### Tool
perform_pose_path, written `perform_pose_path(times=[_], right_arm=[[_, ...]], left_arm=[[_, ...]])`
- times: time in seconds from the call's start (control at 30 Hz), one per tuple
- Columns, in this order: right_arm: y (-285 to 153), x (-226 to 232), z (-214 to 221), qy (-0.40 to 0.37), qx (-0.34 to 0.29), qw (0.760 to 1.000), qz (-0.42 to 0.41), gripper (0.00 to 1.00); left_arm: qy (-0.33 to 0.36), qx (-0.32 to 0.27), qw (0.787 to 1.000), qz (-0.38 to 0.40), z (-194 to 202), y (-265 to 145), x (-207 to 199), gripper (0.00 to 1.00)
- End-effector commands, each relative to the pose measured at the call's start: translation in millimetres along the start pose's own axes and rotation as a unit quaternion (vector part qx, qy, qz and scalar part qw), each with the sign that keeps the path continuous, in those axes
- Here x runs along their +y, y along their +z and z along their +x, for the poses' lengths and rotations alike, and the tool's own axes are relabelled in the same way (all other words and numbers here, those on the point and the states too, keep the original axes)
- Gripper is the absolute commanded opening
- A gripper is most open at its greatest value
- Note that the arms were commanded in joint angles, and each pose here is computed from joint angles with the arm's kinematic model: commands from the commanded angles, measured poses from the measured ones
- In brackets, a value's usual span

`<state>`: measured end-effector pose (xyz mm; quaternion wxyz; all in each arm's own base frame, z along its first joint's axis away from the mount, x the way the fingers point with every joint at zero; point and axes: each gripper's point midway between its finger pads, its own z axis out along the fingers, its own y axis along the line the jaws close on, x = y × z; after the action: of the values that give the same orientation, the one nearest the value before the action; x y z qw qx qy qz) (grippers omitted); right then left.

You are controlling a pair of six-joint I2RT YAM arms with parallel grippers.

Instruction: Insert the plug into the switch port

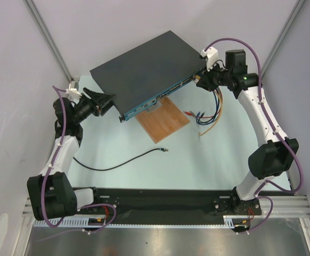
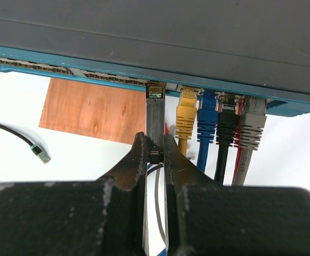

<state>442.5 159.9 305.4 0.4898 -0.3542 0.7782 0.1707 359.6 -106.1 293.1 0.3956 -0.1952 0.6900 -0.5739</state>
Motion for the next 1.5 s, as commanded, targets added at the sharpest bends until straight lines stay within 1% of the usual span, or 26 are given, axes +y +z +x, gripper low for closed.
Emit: perform_pose_path(times=[0.0,0.2,0.53,0.67,0.9,1.3,1.47], right_arm=[[-2.7,-8.6,-15.4,-0.022,-0.023,0.999,0.012,0.0],[0.2,-8.4,-15.4,-0.022,-0.025,0.999,0.011,0.0],[2.6,-5.1,-36.8,-0.014,-0.049,0.999,0.008,0.0],[9.1,4.9,-44.2,-0.017,-0.056,0.998,0.001,0.0],[17.9,0.4,-54.2,-0.012,-0.067,0.998,0.008,0.0],[32.6,3.0,-73.2,0.002,-0.095,0.995,-0.009,0.0],[36.0,3.4,-71.5,0.0,-0.091,0.996,-0.012,0.0]], left_arm=[[0.029,0.012,0.999,-0.011,4.1,11.4,13.4,0.0],[0.029,0.011,0.999,-0.01,3.0,12.1,12.4,0.0],[0.029,0.01,0.999,-0.011,2.7,11.8,13.6,0.0],[0.029,0.011,0.999,-0.011,3.1,12.2,13.7,0.0],[0.029,0.012,0.999,-0.011,3.8,11.7,12.8,0.0],[0.028,0.011,0.999,-0.014,3.1,12.0,16.3,0.0],[0.03,0.011,0.999,-0.016,3.2,12.4,16.2,0.0]])
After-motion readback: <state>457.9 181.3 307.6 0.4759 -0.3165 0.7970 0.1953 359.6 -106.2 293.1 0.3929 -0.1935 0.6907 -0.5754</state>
